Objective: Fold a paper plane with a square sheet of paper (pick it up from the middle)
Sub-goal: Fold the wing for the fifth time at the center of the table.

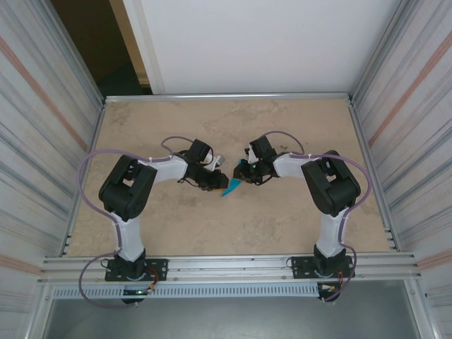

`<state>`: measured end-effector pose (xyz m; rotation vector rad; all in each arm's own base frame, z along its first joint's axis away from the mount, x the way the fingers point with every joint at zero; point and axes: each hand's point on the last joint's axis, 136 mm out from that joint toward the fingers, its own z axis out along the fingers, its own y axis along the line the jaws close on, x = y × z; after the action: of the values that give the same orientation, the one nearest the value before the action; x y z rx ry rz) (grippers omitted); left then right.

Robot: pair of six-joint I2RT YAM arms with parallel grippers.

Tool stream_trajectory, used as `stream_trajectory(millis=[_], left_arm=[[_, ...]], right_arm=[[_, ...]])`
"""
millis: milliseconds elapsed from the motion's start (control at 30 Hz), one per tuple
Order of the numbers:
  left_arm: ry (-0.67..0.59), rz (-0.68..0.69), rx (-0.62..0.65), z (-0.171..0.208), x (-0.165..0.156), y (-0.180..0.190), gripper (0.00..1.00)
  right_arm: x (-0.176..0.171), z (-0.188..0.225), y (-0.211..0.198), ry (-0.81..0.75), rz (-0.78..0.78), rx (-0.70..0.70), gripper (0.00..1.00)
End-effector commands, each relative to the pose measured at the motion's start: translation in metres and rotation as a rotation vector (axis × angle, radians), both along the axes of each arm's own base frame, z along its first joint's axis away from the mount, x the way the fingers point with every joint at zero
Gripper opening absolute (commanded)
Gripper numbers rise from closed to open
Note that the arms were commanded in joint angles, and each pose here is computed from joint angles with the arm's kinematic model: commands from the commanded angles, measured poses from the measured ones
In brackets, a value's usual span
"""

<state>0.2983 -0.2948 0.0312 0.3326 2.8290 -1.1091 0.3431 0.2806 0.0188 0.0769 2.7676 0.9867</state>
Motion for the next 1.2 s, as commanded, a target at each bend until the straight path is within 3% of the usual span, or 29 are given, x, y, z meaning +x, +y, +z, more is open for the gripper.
stream_trajectory(millis=[0,133,267,400,667,1167], left_arm=[[-0.056,0.047,0.056,0.020,0.004,0.014,0.29],[-0.100,0.060,0.044,0.035,0.008,0.015,0.26],[-0.096,0.018,-0.056,0.048,0.003,-0.007,0.19],[-0.083,-0.019,-0.066,0.044,0.001,-0.020,0.12],[0.016,-0.028,-0.021,0.022,0.003,-0.026,0.08],[0.067,0.007,0.057,0.001,0.014,-0.026,0.04]], right_arm=[[-0.022,-0.035,-0.021,0.094,0.000,-0.101,0.19],[-0.022,-0.036,-0.020,0.095,0.000,-0.099,0.19],[-0.022,-0.036,-0.020,0.098,-0.003,-0.097,0.19],[-0.023,-0.038,-0.020,0.103,-0.003,-0.095,0.17],[-0.022,-0.034,-0.016,0.096,0.009,-0.071,0.16],[-0.022,-0.035,-0.013,0.094,0.015,-0.047,0.14]])
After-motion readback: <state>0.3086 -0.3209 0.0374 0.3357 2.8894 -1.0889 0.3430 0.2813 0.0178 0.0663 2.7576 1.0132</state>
